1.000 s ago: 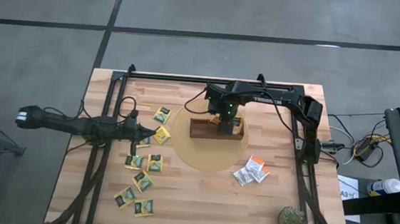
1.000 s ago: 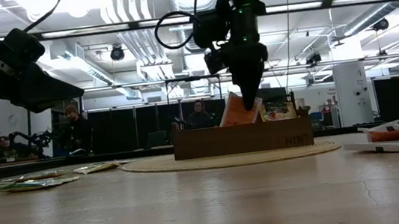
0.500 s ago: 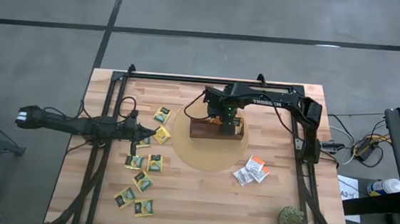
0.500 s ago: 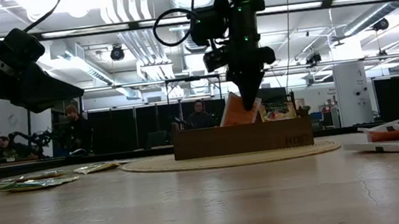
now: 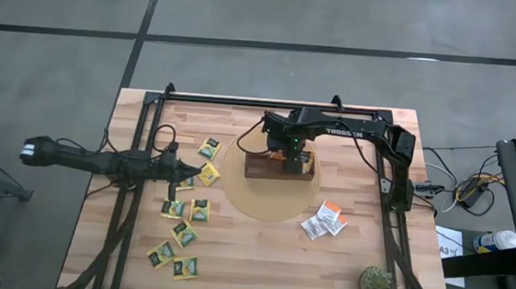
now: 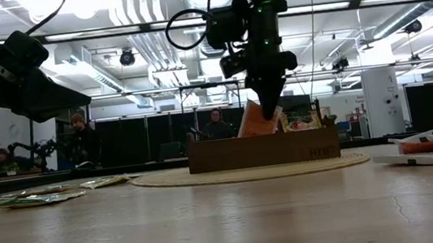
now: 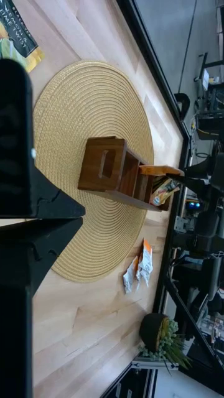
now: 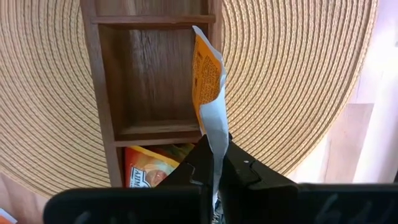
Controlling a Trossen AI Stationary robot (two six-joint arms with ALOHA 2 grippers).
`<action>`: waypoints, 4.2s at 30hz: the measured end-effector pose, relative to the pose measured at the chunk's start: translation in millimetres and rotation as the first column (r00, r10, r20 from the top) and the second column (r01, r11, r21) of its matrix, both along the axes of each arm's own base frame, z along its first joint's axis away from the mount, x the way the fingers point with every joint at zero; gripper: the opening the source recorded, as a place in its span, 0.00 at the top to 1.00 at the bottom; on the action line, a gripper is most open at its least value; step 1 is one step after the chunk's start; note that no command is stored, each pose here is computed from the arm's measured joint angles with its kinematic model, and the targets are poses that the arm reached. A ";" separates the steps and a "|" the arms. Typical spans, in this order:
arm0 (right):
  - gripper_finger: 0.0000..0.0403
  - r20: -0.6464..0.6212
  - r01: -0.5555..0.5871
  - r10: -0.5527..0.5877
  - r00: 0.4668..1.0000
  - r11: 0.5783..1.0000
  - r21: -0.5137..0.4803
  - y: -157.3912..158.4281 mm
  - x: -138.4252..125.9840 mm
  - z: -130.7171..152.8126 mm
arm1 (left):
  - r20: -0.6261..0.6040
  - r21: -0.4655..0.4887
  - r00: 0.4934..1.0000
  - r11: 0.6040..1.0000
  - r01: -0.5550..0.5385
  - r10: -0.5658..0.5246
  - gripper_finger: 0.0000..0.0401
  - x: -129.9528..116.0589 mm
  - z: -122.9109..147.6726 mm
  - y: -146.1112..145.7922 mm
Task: Pick & Place Tea
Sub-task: Put the white tea bag into the middle section of the wooden organizer
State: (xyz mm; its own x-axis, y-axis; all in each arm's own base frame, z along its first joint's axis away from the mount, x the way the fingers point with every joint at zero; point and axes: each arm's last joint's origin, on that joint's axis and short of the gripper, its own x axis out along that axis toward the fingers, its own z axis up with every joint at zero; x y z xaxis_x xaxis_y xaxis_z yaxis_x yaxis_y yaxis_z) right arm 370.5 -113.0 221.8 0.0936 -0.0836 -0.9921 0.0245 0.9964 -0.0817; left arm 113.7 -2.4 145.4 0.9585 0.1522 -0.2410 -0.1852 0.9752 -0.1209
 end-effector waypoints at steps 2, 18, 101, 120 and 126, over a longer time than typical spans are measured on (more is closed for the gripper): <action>0.98 0.002 0.017 -0.017 1.000 1.000 0.002 0.0 0.1 -0.1 | 0.000 0.000 1.000 1.000 0.000 0.000 1.00 0.0 0.0 0.0; 0.77 0.007 0.040 -0.041 0.999 0.999 0.004 -0.1 0.4 -0.1 | 0.000 0.000 1.000 1.000 0.000 0.000 1.00 0.0 0.1 0.0; 0.83 0.417 0.584 -0.536 0.734 0.811 0.015 256.7 -32.9 46.0 | 0.000 0.000 1.000 1.000 0.000 0.000 1.00 0.0 0.0 0.0; 0.83 0.493 0.688 -0.679 0.544 0.697 0.202 336.3 -85.4 36.3 | 0.000 0.000 1.000 1.000 0.000 0.000 1.00 0.0 0.0 0.0; 0.83 0.492 0.696 -0.675 0.549 0.696 0.178 338.5 -92.3 24.6 | 0.000 0.000 1.000 1.000 0.000 0.000 1.00 0.0 0.0 0.0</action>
State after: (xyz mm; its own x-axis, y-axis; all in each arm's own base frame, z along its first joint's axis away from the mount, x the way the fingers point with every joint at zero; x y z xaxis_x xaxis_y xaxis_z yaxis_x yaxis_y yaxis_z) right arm 278.2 225.5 246.4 0.4525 -0.3642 -0.8140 0.7447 0.6565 0.1202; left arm 113.6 -2.4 145.4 0.9585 0.1525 -0.2409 -0.1855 0.9752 -0.1209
